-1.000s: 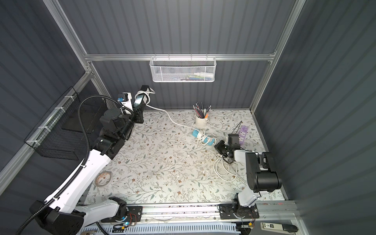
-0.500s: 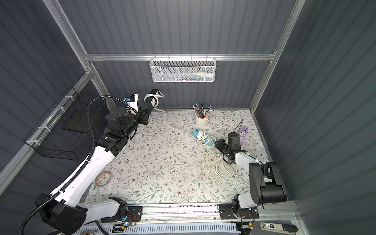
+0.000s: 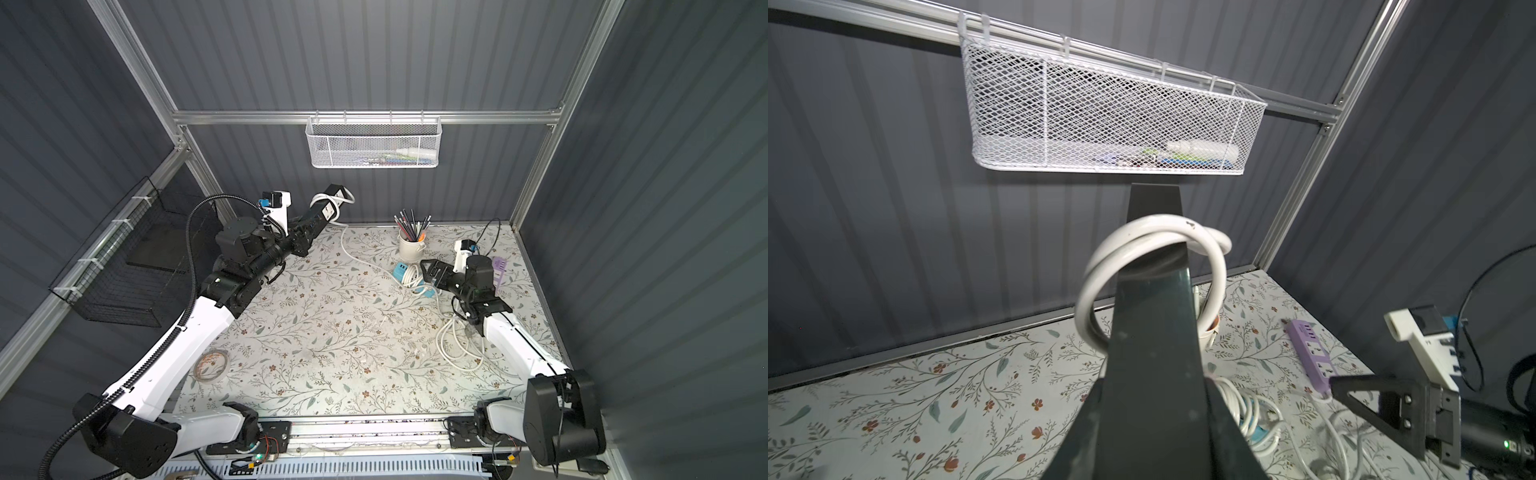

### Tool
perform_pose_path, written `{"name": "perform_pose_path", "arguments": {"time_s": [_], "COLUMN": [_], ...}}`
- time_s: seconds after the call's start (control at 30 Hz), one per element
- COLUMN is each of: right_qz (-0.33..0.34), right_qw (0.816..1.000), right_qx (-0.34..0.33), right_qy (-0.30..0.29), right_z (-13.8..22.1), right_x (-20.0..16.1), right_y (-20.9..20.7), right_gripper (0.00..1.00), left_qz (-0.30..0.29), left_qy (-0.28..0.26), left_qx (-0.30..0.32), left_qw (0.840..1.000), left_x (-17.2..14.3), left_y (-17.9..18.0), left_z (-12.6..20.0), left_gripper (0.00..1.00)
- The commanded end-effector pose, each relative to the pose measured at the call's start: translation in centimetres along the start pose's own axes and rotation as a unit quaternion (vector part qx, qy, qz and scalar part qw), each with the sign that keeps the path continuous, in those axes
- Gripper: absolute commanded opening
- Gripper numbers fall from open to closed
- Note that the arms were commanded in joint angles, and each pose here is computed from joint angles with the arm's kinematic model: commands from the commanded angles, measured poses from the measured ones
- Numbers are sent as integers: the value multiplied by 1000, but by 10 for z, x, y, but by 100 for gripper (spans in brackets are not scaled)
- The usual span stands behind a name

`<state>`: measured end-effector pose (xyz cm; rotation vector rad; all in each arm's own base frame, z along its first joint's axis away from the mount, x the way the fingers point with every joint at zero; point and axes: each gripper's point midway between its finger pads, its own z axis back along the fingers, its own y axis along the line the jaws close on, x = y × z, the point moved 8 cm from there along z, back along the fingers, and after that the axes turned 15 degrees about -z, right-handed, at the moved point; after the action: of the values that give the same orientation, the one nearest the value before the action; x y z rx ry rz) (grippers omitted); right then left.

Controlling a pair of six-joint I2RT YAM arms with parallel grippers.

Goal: Unwrap the cord wrapped around the power strip
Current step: Unwrap the power cord from the power strip.

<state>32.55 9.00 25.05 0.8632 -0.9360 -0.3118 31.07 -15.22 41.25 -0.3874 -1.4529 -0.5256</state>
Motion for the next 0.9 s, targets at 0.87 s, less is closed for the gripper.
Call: {"name": "perform_pose_path", "arguments": {"time_s": [0.87], "right_qz": [216], "right_qw": [924], "right_qx": [314], "right_qy": [-35], "right_z": [-126], "right_x": [-19], "right_y": [122], "right_gripper": [99], "left_qz": [32], "left_qy": [-64], "left_qx": [-86], "left_qw": [994], "left_x": [44], "left_y": [-12], "left_z": [9], "left_gripper": [0]}}
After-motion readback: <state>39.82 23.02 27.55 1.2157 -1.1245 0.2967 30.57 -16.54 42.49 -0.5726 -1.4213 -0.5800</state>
